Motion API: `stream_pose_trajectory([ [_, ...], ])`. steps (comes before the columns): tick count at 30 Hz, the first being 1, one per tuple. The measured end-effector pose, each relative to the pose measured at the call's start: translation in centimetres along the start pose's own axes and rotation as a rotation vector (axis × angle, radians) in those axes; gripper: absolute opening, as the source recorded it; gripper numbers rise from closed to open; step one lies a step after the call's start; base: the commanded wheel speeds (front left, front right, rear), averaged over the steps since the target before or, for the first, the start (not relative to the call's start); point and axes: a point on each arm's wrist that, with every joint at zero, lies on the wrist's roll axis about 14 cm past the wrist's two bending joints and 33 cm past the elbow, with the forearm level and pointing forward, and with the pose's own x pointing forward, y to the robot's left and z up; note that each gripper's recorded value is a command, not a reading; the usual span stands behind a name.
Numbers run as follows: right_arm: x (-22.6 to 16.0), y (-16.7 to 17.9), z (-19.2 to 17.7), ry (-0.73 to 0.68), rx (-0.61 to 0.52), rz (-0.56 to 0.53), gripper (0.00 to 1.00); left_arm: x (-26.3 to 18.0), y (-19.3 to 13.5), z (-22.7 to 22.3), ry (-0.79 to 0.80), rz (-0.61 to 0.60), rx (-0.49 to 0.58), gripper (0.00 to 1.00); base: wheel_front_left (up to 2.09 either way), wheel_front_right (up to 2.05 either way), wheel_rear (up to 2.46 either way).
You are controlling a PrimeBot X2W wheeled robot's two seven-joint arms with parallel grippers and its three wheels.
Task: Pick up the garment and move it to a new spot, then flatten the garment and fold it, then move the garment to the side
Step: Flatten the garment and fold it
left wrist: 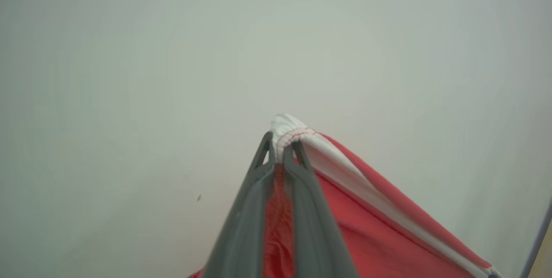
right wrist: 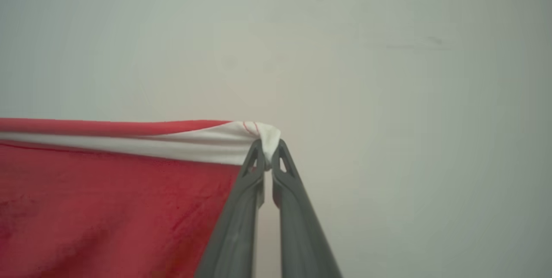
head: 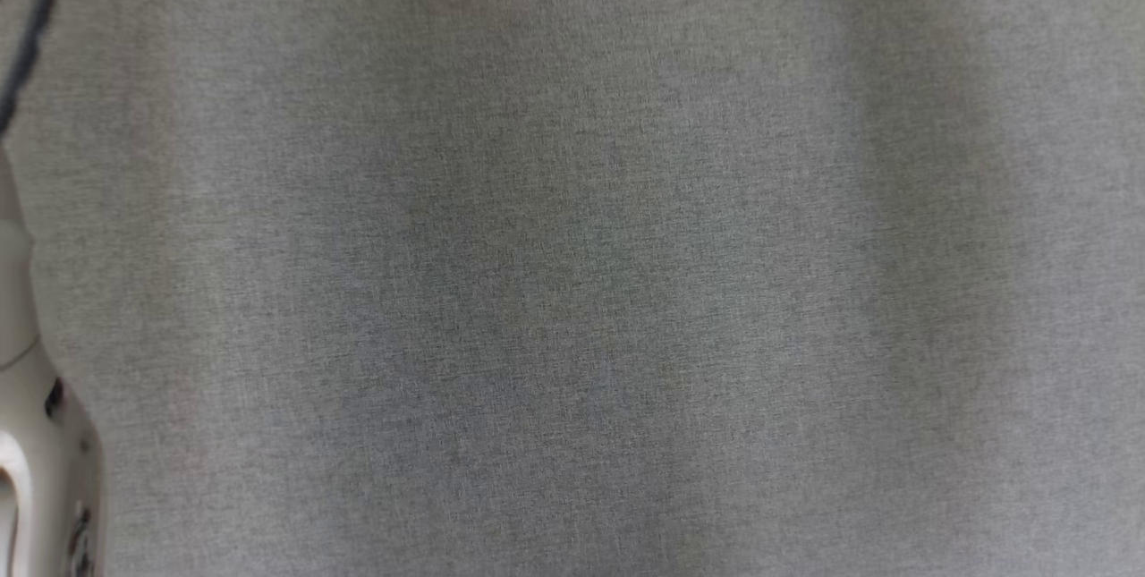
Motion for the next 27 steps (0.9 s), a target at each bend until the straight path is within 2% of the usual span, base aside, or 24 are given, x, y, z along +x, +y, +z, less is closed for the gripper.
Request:
stream_pose_trajectory([
  [3,0.4,-0.3,1.2,-0.044,-0.047,0.007,0.00,0.1,-0.4,-0.3,-0.014,-0.038,-0.031,0.00,0.00,0.00,0.00],
  [5,-0.2,-0.2,-0.4,-0.003,-0.073,0.022,0.00,-0.5,-0.3,-0.9,0.014,-0.053,-0.016,0.00,0.00,0.00,0.00],
  [8,-3.0,0.3,-6.0,0.164,-0.064,0.040,0.00,-3.3,1.0,-3.6,0.115,-0.072,0.105,0.00,0.00,0.00,0.00],
  [11,-7.3,1.2,-11.1,0.343,-0.025,0.057,0.00,-8.6,2.8,-8.0,0.284,-0.055,0.193,0.00,0.00,0.00,0.00],
  [15,-13.6,2.4,-14.5,0.527,0.040,0.073,0.00,-15.6,4.4,-10.9,0.431,0.039,0.164,0.00,0.00,0.00,0.00],
  [20,-21.2,3.7,-14.8,0.698,0.124,0.077,0.00,-23.5,5.4,-10.4,0.525,0.181,0.132,0.00,0.00,0.00,0.00],
  [27,-29.6,4.7,-11.4,0.851,0.221,0.028,0.00,-32.5,2.9,-8.8,0.631,0.274,0.099,0.00,0.00,0.00,0.00],
])
